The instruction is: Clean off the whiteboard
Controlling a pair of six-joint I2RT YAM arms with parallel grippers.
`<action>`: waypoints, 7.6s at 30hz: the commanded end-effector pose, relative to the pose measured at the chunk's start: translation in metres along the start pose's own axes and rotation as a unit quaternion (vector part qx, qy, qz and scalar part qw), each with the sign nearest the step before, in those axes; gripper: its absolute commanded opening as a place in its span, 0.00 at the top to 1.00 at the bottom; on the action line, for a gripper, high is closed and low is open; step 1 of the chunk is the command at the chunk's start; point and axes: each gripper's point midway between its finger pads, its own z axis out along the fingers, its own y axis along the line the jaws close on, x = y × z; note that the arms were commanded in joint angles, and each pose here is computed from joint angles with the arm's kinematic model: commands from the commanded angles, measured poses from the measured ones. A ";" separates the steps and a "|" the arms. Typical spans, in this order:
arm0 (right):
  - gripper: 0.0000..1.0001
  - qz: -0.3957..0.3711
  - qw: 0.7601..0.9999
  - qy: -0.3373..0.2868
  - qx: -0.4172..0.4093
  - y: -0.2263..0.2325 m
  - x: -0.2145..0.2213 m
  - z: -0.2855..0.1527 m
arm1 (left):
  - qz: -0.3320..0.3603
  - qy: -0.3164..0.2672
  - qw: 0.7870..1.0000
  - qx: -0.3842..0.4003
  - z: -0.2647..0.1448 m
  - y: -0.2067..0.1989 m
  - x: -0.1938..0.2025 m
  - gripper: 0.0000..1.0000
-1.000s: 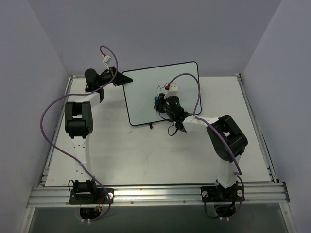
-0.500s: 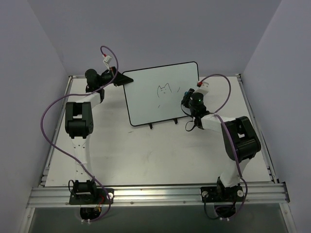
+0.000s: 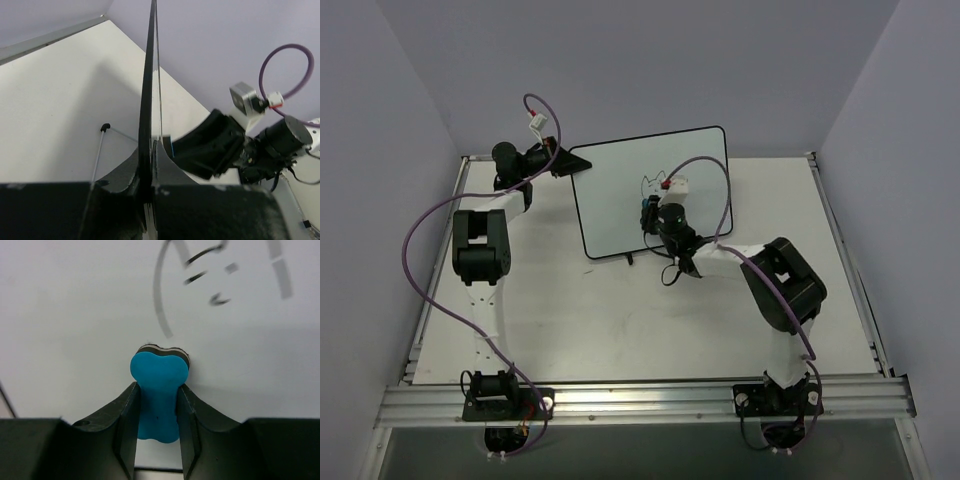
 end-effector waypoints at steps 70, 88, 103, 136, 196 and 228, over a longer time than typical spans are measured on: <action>1.00 0.006 0.986 0.009 0.167 -0.176 -0.064 0.040 | 0.219 0.053 0.971 0.083 0.004 -0.044 0.000 0.98; 1.00 -0.152 0.979 0.039 -0.129 0.059 -0.017 0.053 | 0.221 0.053 0.970 0.083 0.003 -0.045 -0.002 0.98; 1.00 -0.113 0.989 0.022 0.093 -0.056 -0.001 0.037 | 0.218 0.052 0.971 0.082 0.003 -0.044 -0.001 0.98; 1.00 -0.115 0.992 0.019 -0.044 0.049 -0.014 0.084 | 0.211 0.060 0.972 0.084 0.001 -0.039 0.004 0.98; 0.69 0.147 0.877 0.194 0.415 -0.311 0.053 -0.091 | 0.209 0.038 0.976 0.045 -0.025 -0.025 -0.016 0.96; 0.00 0.135 0.930 0.069 0.334 -0.263 -0.071 -0.132 | 0.222 0.039 0.974 0.032 -0.047 -0.029 -0.030 0.97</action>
